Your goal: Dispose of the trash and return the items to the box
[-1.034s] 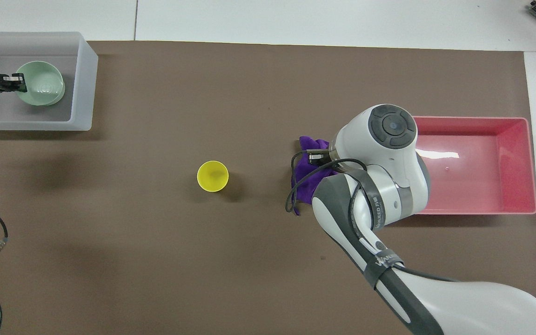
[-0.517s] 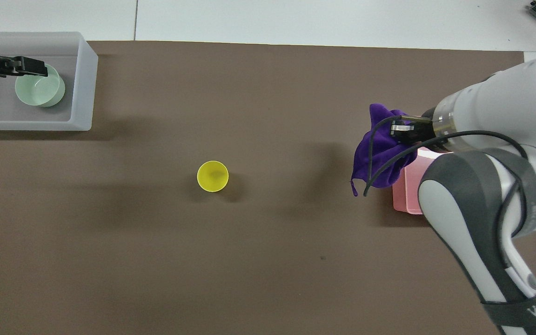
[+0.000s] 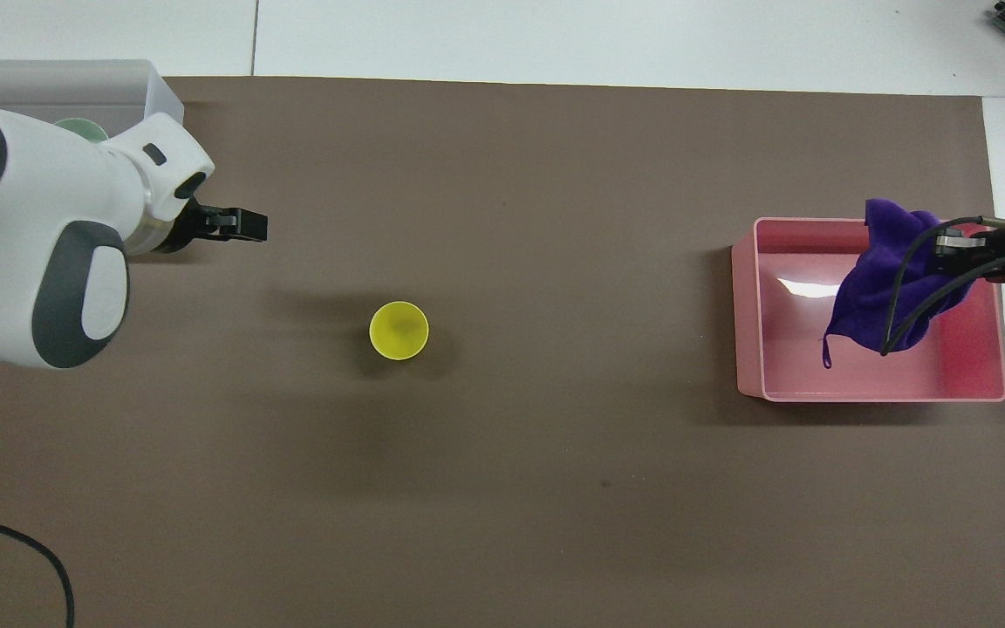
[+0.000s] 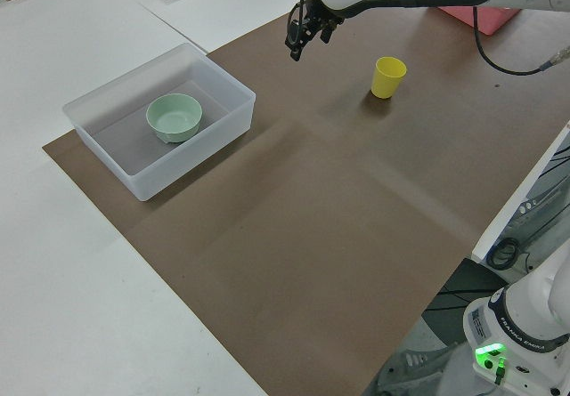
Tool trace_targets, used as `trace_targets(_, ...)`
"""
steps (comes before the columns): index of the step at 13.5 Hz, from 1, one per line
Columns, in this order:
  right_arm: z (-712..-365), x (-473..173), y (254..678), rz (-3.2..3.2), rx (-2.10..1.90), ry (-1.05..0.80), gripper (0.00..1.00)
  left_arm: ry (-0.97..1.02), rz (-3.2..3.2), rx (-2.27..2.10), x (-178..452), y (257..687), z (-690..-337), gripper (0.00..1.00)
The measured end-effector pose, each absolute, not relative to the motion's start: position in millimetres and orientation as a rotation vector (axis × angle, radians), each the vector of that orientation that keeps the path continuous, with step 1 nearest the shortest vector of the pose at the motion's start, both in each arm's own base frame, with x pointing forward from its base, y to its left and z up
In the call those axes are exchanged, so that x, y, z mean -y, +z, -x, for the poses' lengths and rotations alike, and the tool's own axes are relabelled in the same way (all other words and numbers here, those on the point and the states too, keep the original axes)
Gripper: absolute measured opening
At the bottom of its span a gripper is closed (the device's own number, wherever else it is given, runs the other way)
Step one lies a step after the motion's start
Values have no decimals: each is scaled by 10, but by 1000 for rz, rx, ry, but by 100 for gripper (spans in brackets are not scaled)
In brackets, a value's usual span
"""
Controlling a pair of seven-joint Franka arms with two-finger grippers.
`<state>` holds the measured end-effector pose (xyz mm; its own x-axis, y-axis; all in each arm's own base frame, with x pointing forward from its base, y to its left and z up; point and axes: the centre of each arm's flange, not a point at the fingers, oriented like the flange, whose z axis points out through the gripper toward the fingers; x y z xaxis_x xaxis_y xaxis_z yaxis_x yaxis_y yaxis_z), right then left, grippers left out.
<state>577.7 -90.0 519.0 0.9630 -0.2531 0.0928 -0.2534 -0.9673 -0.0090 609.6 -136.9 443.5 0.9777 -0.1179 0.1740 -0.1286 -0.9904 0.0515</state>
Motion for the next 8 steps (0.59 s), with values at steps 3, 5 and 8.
trace_targets(3,-5746,1191,4810,-3096,460,160,6,266,-3042,255,2025,4158,-5743,100)
trace_targets(5,-5757,1202,4564,-3096,462,145,6,252,-3034,277,2349,4004,-5514,100)
trace_targets(8,-5676,1140,4153,-3097,457,154,6,258,-3023,315,2578,3815,-5296,100)
